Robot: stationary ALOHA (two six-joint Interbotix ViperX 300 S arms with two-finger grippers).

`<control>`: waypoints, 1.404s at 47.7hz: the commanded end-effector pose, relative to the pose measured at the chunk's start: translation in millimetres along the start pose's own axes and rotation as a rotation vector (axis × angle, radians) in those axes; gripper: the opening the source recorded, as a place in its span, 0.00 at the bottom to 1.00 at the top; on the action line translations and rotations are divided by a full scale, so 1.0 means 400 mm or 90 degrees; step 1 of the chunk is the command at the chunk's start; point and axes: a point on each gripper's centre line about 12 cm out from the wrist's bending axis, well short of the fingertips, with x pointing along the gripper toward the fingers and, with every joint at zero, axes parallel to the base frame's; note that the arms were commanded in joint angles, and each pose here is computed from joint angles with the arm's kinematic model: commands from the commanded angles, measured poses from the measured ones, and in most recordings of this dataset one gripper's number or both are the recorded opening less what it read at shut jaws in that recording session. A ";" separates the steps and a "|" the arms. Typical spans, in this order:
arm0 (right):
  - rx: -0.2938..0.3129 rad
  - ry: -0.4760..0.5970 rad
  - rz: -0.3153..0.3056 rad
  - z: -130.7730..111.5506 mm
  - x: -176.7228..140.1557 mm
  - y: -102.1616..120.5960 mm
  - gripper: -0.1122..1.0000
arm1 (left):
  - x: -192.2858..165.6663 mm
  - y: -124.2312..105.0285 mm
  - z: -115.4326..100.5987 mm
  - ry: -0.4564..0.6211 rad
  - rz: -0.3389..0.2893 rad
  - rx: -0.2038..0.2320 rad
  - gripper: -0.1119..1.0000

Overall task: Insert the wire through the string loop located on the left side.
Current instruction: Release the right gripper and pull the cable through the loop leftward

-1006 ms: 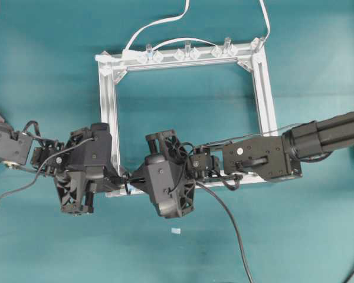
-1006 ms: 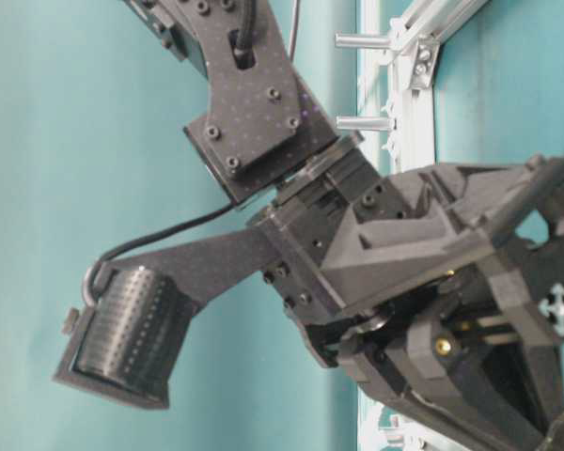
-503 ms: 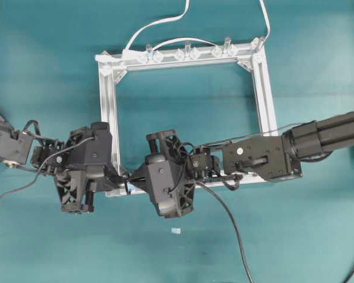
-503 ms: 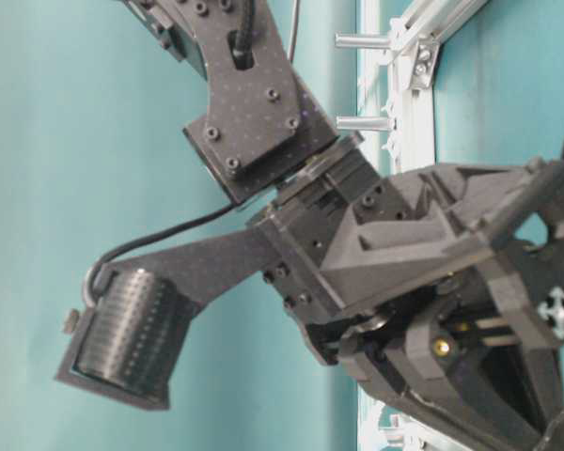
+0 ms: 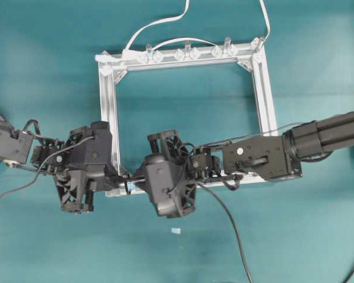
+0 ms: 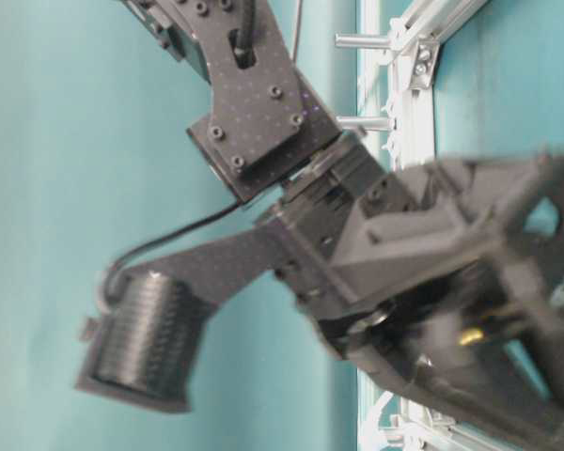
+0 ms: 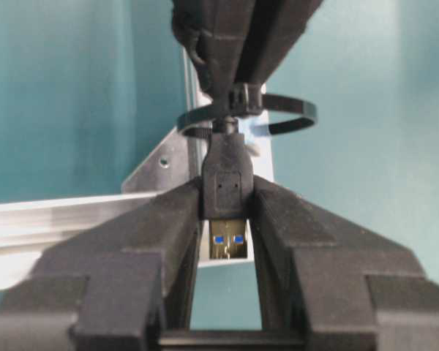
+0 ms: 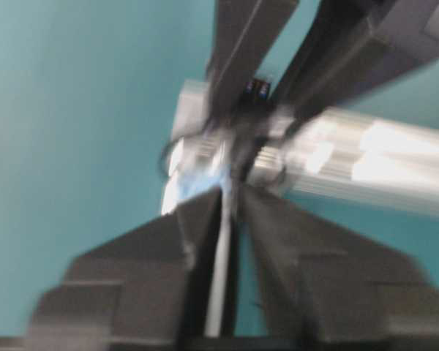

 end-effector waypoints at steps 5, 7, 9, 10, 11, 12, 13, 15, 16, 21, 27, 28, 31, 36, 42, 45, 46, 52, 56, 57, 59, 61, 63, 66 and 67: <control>-0.003 -0.019 0.002 0.028 -0.015 0.005 0.70 | -0.009 -0.004 0.016 -0.016 -0.004 -0.002 0.28; -0.005 -0.018 0.003 0.026 -0.015 0.007 0.80 | -0.010 -0.004 0.017 -0.017 -0.004 -0.003 0.28; -0.004 -0.018 0.002 0.025 -0.015 0.005 0.83 | -0.010 -0.003 0.015 -0.016 -0.004 -0.002 0.28; -0.004 -0.018 0.002 0.025 -0.015 0.005 0.82 | -0.010 -0.004 0.017 -0.017 -0.004 -0.002 0.28; -0.006 -0.019 0.003 0.025 -0.015 0.007 0.82 | -0.010 -0.003 0.015 -0.016 -0.004 -0.002 0.28; -0.006 -0.018 0.003 0.024 -0.014 0.007 0.82 | -0.010 -0.003 0.015 -0.016 -0.004 -0.002 0.28; -0.005 -0.019 0.002 0.025 -0.015 0.005 0.82 | -0.010 -0.003 0.015 -0.016 -0.004 -0.001 0.28; -0.006 -0.020 0.002 0.026 -0.015 0.007 0.82 | -0.010 -0.003 0.015 -0.016 -0.004 -0.001 0.28; -0.005 -0.019 0.002 0.024 -0.015 0.005 0.82 | -0.010 -0.003 0.015 -0.016 -0.004 -0.001 0.28; -0.004 -0.018 0.002 0.024 -0.015 0.005 0.82 | -0.010 -0.003 0.015 -0.015 -0.004 -0.002 0.28; -0.006 -0.020 0.002 0.026 -0.015 0.007 0.82 | -0.015 -0.003 0.012 -0.011 -0.003 -0.003 0.28; -0.004 -0.018 0.002 0.024 -0.015 0.005 0.82 | -0.016 -0.002 0.011 -0.010 -0.003 -0.002 0.28; -0.006 -0.019 0.002 0.024 -0.015 0.007 0.82 | -0.024 -0.001 0.006 -0.006 -0.002 -0.002 0.28; -0.004 -0.019 0.002 0.025 -0.015 0.005 0.82 | -0.041 0.002 -0.007 0.005 0.000 -0.004 0.28; -0.007 -0.018 0.002 0.023 -0.014 0.007 0.82 | -0.068 0.005 -0.021 0.018 0.002 -0.007 0.28; -0.007 -0.018 0.002 0.023 -0.014 0.007 0.82 | -0.080 0.008 -0.032 0.027 0.004 -0.010 0.28; -0.006 -0.019 0.002 0.024 -0.015 0.007 0.82 | -0.085 0.009 -0.035 0.030 0.004 -0.012 0.28; -0.007 -0.019 0.002 0.024 -0.015 0.007 0.82 | -0.111 0.014 -0.055 0.043 0.007 -0.018 0.28; -0.006 -0.019 0.002 0.025 -0.015 0.005 0.82 | -0.130 0.018 -0.073 0.053 0.008 -0.018 0.28; -0.006 -0.019 0.002 0.024 -0.015 0.005 0.82 | -0.135 0.019 -0.077 0.055 0.008 -0.018 0.28; -0.006 -0.019 0.002 0.025 -0.015 0.005 0.82 | -0.143 0.021 -0.086 0.059 0.009 -0.018 0.28; -0.005 -0.019 0.001 0.024 -0.015 0.005 0.82 | -0.152 0.022 -0.093 0.064 0.009 -0.018 0.28; -0.006 -0.018 0.002 0.023 -0.014 0.007 0.82 | -0.158 0.024 -0.100 0.069 0.010 -0.019 0.28; -0.007 -0.018 0.003 0.024 -0.015 0.007 0.82 | -0.169 0.025 -0.109 0.074 0.010 -0.019 0.28; -0.006 -0.020 0.002 0.026 -0.015 0.007 0.82 | -0.173 0.025 -0.110 0.074 0.009 -0.019 0.28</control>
